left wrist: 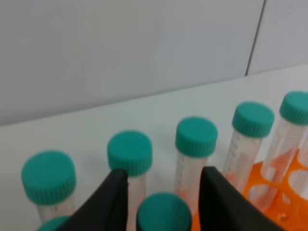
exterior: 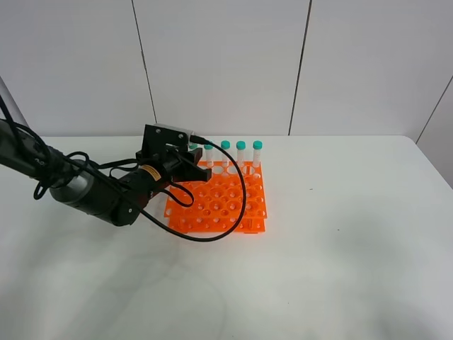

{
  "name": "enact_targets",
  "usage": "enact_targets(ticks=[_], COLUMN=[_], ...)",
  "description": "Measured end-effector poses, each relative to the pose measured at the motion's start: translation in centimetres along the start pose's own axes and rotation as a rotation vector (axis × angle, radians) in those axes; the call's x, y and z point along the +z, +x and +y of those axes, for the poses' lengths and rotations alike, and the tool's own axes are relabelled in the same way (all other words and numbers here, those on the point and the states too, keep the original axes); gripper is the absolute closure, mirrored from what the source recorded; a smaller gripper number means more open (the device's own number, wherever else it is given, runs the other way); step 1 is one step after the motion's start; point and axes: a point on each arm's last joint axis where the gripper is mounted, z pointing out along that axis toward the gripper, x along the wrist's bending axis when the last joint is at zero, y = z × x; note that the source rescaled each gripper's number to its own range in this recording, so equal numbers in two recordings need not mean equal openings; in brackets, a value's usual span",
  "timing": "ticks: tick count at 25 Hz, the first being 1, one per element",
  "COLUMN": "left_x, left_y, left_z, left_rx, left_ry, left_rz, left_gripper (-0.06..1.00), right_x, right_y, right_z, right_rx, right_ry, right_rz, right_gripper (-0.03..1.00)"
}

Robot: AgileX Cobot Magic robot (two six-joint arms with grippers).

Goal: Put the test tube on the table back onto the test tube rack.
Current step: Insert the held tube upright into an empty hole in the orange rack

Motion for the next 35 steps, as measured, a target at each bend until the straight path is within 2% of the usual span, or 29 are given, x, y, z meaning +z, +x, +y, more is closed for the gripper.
enact_targets(ticks=[9, 17, 22, 25, 30, 35], left_x=[-0.1, -0.7, -1.1, -1.4, -1.6, -1.9], left_y=[0.0, 0.0, 1.3, 2.4, 4.2, 7.2], left_z=[0.3, 3.5, 4.7, 5.5, 5.7, 5.6], left_rx=[0.010, 0.043, 0.058, 0.055, 0.043, -0.002], left_ry=[-0.009, -0.084, -0.084, -0.089, -0.073, -0.063], left_rz=[0.000, 0.000, 0.031, 0.054, 0.089, 0.163], left_gripper=[0.76, 0.76, 0.75, 0.65, 0.35, 0.06], right_x=[0.0, 0.0, 0.0, 0.0, 0.0, 0.0], right_y=[0.0, 0.0, 0.0, 0.0, 0.0, 0.0], right_z=[0.0, 0.0, 0.0, 0.0, 0.0, 0.0], right_rx=[0.000, 0.000, 0.000, 0.000, 0.000, 0.000], right_ry=[0.000, 0.000, 0.000, 0.000, 0.000, 0.000], right_rz=[0.000, 0.000, 0.000, 0.000, 0.000, 0.000], right_gripper=[0.43, 0.43, 0.43, 0.43, 0.43, 0.43])
